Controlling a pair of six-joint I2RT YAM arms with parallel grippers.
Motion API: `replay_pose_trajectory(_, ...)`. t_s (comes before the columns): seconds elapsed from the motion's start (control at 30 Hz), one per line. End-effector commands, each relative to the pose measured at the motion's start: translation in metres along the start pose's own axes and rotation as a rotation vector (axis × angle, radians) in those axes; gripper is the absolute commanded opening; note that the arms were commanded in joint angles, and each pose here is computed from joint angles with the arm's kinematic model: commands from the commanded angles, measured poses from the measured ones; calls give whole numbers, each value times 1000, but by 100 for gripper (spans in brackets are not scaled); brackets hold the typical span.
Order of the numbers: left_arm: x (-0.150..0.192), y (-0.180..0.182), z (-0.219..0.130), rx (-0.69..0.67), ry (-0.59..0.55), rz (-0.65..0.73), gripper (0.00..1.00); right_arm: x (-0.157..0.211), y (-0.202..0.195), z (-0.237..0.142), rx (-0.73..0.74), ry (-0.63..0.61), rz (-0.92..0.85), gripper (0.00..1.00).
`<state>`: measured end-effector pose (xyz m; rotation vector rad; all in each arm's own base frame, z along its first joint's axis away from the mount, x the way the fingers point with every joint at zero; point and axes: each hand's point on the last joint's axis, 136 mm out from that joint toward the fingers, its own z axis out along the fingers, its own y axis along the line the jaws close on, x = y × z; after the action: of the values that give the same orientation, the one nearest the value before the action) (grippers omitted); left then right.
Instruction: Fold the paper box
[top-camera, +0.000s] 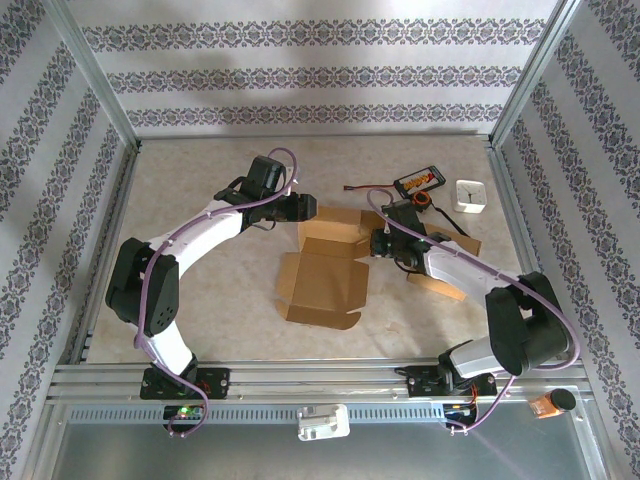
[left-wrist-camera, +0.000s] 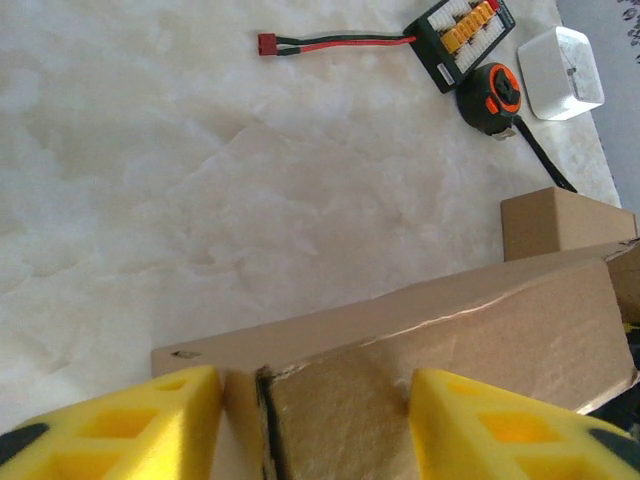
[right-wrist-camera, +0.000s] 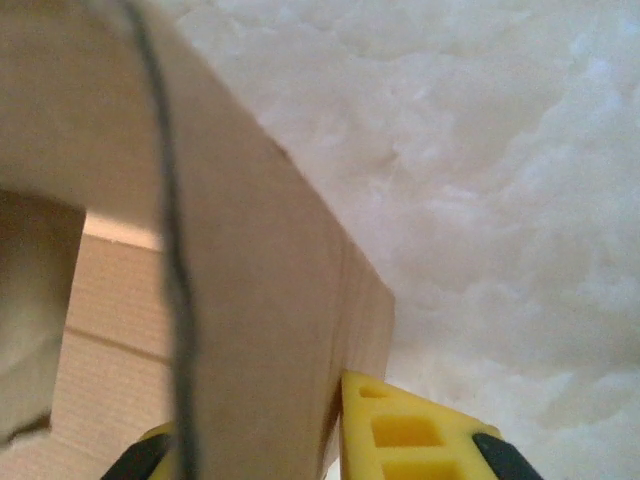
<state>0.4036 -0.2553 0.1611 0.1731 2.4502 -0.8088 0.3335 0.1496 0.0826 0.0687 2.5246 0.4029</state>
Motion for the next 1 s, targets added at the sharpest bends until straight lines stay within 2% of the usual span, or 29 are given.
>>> replay_pose_trajectory(0.0, -1, -6, 0, -7, -12, 35, 59, -10, 22, -13, -83, 1, 31, 13)
replay_pose_trajectory(0.17, -25, -12, -28, -40, -132, 99, 73, -7, 12, -10, -32, 5, 7, 12)
replay_pose_trajectory(0.4, -40, -7, -81, -142, -312, 170, 75, -13, 14, -7, -23, -5, -10, 11)
replay_pose_trajectory(0.57, -29, -14, -107, -141, -393, 185, 74, -18, 16, -6, -15, -16, -3, 11)
replay_pose_trajectory(0.7, 9, -54, -98, -50, -396, 252, 61, -22, 20, -4, -26, -28, 8, 11)
replay_pose_trajectory(0.83, 49, -80, -72, 24, -381, 225, 37, -23, 17, -2, -4, -28, 2, 11)
replay_pose_trajectory(0.97, 87, -83, -22, 41, -263, 188, 8, -23, 15, -1, 7, -32, 8, 12)
